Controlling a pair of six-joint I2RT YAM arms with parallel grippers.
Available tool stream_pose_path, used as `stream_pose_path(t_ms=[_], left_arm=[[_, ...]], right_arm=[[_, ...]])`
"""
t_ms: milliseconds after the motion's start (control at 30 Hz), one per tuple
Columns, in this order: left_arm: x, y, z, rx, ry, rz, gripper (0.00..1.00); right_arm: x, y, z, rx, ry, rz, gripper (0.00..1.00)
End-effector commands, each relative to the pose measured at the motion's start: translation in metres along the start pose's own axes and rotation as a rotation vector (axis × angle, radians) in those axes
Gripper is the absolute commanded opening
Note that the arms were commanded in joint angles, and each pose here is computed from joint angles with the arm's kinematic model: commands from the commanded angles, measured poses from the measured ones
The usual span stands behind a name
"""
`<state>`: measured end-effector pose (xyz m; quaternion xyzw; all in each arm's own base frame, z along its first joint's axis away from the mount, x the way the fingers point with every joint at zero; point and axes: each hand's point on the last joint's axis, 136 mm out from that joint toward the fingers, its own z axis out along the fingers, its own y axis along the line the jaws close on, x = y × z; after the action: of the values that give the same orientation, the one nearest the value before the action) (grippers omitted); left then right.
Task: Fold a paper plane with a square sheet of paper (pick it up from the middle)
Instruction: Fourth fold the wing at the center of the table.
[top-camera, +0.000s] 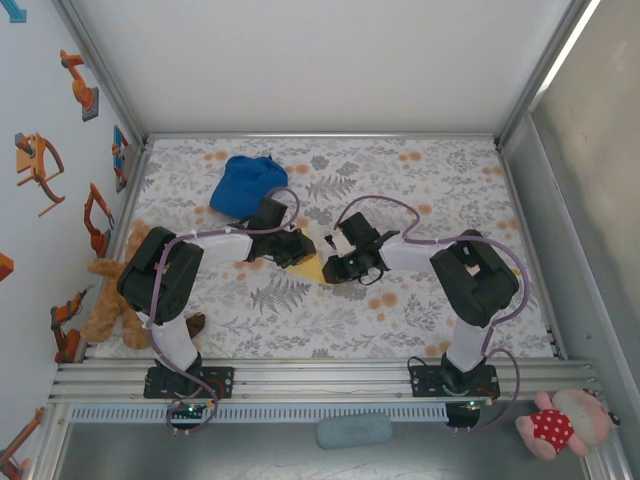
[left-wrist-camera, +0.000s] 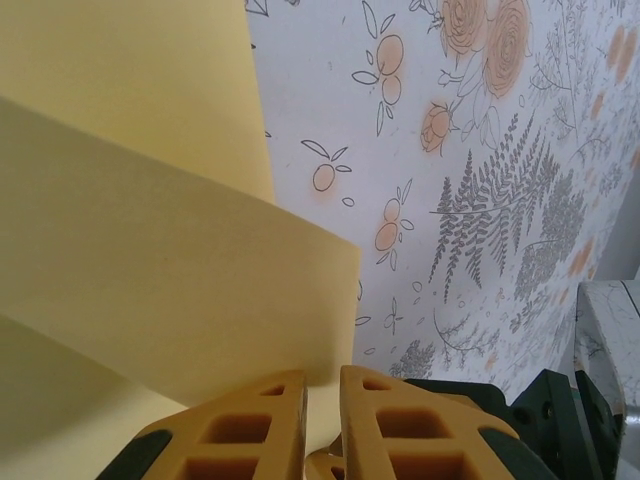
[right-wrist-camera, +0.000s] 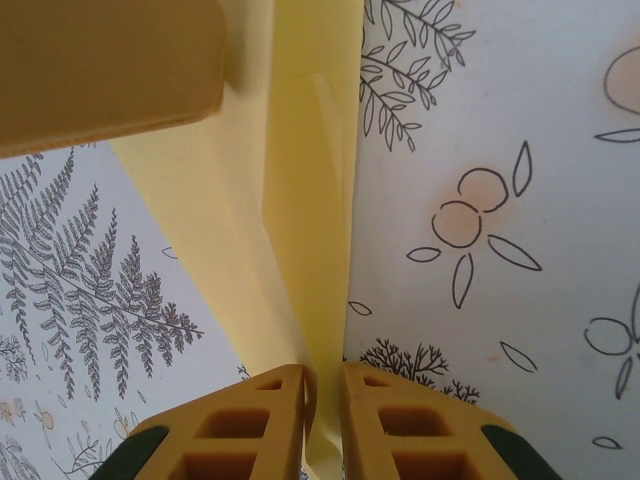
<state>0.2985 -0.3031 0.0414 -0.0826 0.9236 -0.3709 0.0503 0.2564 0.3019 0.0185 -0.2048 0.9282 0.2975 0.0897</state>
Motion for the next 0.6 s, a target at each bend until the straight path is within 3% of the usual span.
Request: stream_pose_path(t_ms=[0,567], left_arm=[[-0.0020,0.0028,0.0035,-0.020,-0.003,-0.006,0.17],[-0.0115,0.0112,0.0104,-0.054,-0.013,-0.035,0.15]], right_arm=[[0.0201,-0.0054,0.0110,-0.005,0.058,0.030,0.17],[0.0250,-0.0066,0.0068,-0.027,0.047,0.067,0.16]])
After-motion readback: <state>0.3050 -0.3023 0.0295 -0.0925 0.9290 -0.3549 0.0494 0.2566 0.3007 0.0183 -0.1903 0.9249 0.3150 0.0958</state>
